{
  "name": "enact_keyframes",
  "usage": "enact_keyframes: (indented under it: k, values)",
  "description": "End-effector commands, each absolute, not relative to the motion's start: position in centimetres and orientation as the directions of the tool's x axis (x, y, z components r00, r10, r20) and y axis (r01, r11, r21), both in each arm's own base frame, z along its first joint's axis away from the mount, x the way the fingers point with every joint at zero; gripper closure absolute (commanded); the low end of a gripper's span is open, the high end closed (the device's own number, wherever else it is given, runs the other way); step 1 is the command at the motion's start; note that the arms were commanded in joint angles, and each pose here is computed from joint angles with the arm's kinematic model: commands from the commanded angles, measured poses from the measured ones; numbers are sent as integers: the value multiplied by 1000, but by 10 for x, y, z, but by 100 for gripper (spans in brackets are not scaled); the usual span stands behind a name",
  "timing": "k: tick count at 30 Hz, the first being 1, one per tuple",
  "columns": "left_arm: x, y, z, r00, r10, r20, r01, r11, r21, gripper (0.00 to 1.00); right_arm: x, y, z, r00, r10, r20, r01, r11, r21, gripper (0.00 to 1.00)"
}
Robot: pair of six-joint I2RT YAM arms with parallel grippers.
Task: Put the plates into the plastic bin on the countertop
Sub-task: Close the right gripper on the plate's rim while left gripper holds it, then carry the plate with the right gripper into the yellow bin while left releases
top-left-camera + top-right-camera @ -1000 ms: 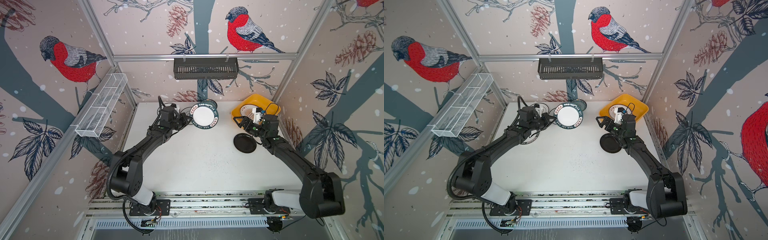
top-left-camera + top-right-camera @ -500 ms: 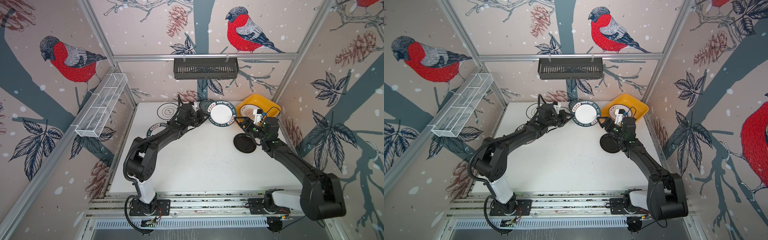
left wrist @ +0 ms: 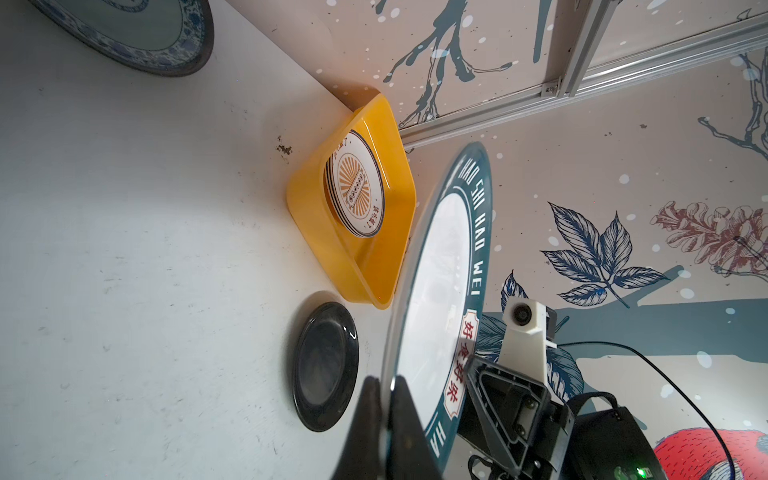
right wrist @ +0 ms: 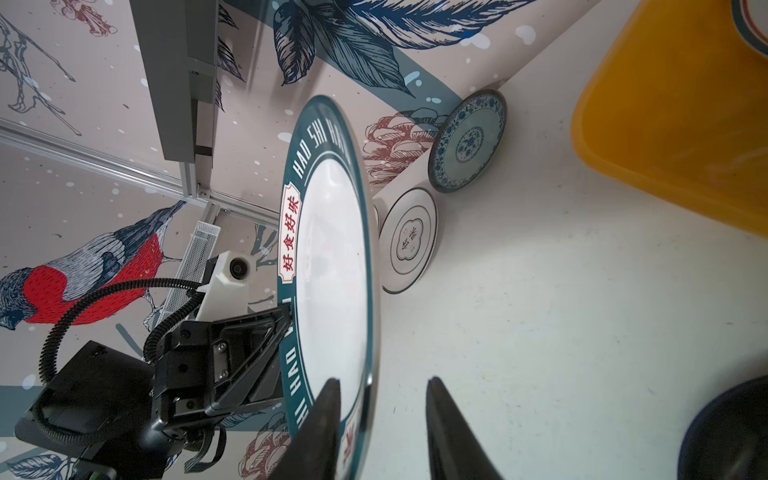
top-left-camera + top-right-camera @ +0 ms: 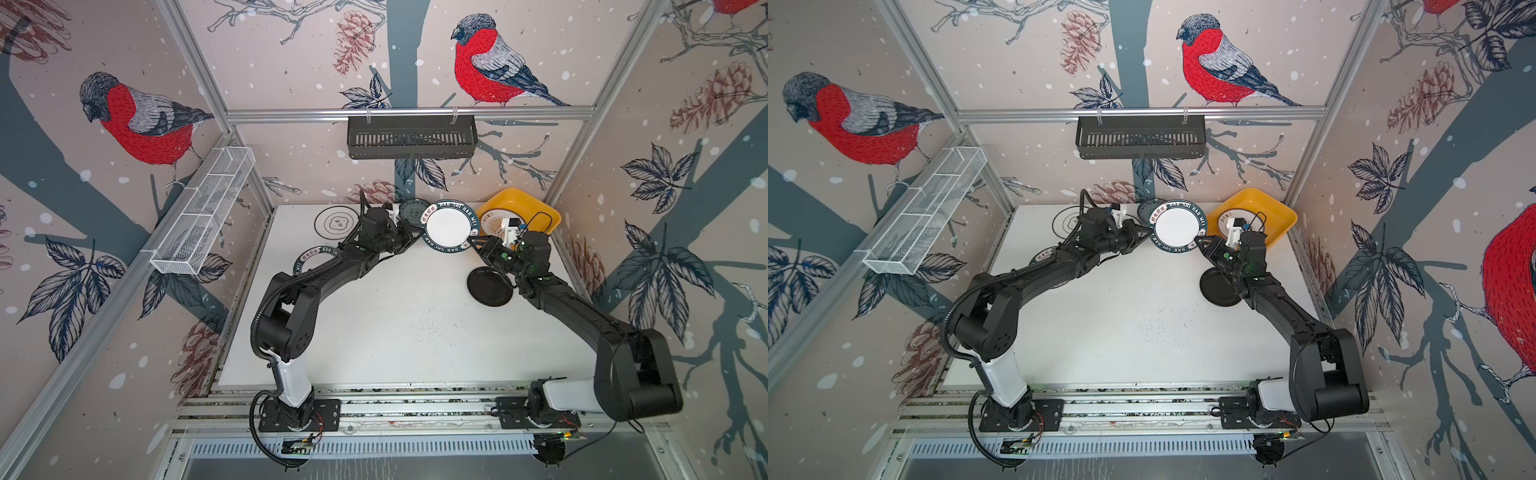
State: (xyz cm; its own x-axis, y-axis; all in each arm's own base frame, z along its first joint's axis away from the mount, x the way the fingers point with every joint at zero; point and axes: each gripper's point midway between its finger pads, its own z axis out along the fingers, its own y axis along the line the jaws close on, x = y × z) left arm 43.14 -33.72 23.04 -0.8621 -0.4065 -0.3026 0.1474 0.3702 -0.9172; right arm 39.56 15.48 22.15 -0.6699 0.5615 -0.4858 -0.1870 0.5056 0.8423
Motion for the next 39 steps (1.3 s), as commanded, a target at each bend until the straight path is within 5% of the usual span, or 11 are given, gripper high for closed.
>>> enact_keyframes:
  k: [1,7,16,28,33,39]
  values:
    - [434,-341,256,-840,-414,-351,226,319,-920,100,402,155,232,-648,584,-489,-208,481,851,74]
    - [434,-344,263,-838,-397,-375,257,320,-912,100,403,151,223,-648,603,-465,-169,482,860,91]
    - [433,-338,280,-802,-380,-460,337,348,-875,44,407,141,218,-638,635,-435,-123,474,872,97]
    - [420,-324,299,-698,-258,-668,505,483,-715,4,411,91,222,-566,703,-431,-37,501,865,98]
    - [407,-326,300,-626,-195,-755,567,552,-612,4,417,61,213,-535,728,-429,53,536,842,97]
    - [394,-351,302,-565,-151,-811,662,504,-555,3,430,26,203,-471,761,-446,202,586,785,97]
